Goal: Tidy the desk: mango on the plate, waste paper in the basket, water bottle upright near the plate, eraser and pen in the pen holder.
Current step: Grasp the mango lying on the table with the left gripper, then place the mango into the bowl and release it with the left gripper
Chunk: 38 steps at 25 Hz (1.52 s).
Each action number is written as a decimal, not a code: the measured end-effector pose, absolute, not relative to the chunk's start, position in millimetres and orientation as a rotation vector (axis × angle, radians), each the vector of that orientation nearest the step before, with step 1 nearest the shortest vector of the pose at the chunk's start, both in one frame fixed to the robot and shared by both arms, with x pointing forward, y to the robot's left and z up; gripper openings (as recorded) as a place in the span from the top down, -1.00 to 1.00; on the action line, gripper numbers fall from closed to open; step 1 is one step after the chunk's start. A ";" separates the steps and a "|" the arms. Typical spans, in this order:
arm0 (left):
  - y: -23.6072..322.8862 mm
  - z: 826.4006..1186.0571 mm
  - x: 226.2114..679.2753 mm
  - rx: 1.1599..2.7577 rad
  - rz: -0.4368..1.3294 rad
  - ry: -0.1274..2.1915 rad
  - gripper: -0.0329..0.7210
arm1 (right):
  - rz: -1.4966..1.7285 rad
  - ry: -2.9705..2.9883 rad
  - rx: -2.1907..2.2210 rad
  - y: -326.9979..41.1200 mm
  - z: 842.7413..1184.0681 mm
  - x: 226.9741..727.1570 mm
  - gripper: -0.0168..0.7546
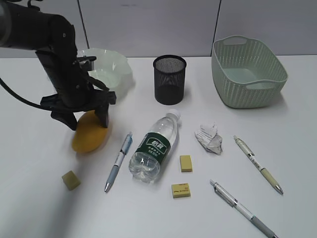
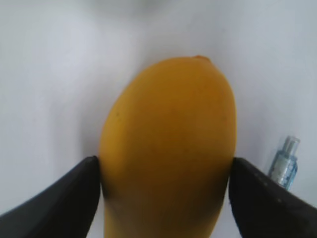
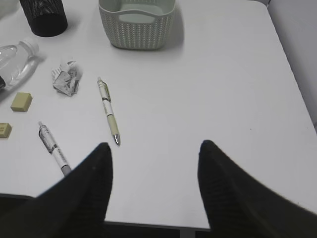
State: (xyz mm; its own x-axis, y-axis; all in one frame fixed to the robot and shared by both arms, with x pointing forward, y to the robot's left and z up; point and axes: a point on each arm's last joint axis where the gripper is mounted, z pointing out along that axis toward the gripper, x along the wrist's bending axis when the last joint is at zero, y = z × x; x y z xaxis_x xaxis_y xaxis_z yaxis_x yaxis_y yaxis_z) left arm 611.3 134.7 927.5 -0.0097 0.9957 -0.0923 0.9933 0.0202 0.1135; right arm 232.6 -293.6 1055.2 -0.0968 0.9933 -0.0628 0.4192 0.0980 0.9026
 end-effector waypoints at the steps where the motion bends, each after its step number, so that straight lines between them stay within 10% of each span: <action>1: 134.5 926.9 611.3 2.101 0.021 2.136 -0.70 | 0.967 1.626 1.417 -293.6 1055.2 232.6 -0.20; 38: 145.7 977.5 584.0 2.231 -0.064 2.148 -0.62 | 0.967 1.626 1.417 -293.6 1055.2 232.6 -0.20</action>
State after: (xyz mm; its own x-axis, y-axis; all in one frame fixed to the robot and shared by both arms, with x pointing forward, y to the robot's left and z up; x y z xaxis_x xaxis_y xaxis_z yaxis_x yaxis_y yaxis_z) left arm 584.0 145.7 977.5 0.0381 0.9975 -0.0601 0.9993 -0.0380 0.0032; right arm 232.6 -293.6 1055.2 -0.0968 0.9933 -0.0628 0.4192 0.0980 0.9026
